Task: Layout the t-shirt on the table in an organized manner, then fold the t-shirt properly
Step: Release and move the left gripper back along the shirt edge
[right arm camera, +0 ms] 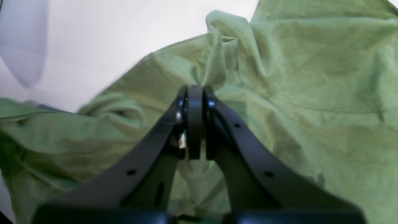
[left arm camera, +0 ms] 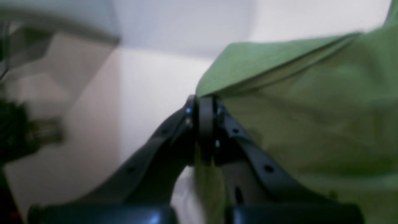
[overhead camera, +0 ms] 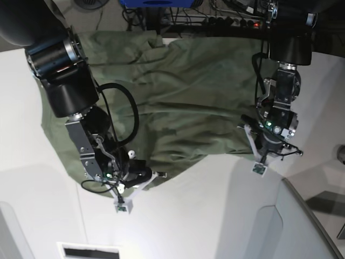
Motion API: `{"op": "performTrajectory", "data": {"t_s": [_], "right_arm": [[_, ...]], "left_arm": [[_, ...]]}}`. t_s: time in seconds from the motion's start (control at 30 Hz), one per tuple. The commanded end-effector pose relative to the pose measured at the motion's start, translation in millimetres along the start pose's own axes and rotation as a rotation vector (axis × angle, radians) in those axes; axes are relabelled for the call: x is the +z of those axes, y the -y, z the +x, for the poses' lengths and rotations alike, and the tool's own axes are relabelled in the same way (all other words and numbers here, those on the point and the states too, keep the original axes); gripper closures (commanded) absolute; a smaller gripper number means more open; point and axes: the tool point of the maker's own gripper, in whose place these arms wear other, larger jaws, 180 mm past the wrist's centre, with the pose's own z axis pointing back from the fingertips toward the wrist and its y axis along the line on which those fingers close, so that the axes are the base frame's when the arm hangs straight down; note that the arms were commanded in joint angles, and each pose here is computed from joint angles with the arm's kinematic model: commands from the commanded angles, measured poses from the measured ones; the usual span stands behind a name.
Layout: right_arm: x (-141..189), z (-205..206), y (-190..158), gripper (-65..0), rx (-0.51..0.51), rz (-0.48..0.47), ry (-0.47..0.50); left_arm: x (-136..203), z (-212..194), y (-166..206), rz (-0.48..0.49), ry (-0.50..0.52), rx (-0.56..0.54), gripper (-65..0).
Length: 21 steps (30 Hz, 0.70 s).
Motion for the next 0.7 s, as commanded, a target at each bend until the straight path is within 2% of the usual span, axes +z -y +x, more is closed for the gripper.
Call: {"op": "performTrajectory", "data": {"t_s": [0.0,0.17,0.27,0.37,0.5,0.67], "right_arm": [[5.2,26.6,-9.7,0.0,0.006,0.023,0.063],[5.2,26.9,-9.5,0.0,0.005,0.022,0.064],[4.6,23.3,-9.0,0.0,0.003,0.021,0.058],[4.1,18.9,-7.9,0.0,0.002,0.020,0.052],[3.7,4.7,-8.6,0.0,-0.005,0.026,0.033],[14.5,0.5,-20.8,0.0,-0.006,0.063,0.068]], "left_arm": [[5.9,10.3,-10.4,0.029,0.039,-0.002,0.0],[18.0,-11.8,-15.6,0.045,0.029,-0.037,0.0],[28.5,-38.1,-38.6,0.097,-0.002,0.032,0.0],[42.9,-60.9,-43.9,0.121,-0.021,0.076,0.0],[56.1,-88.6,-28.4,0.096,-0.058,0.055,0.0],[61.7,-113.4,-7.0,0.057,-0.108,0.068,0.0]]}}
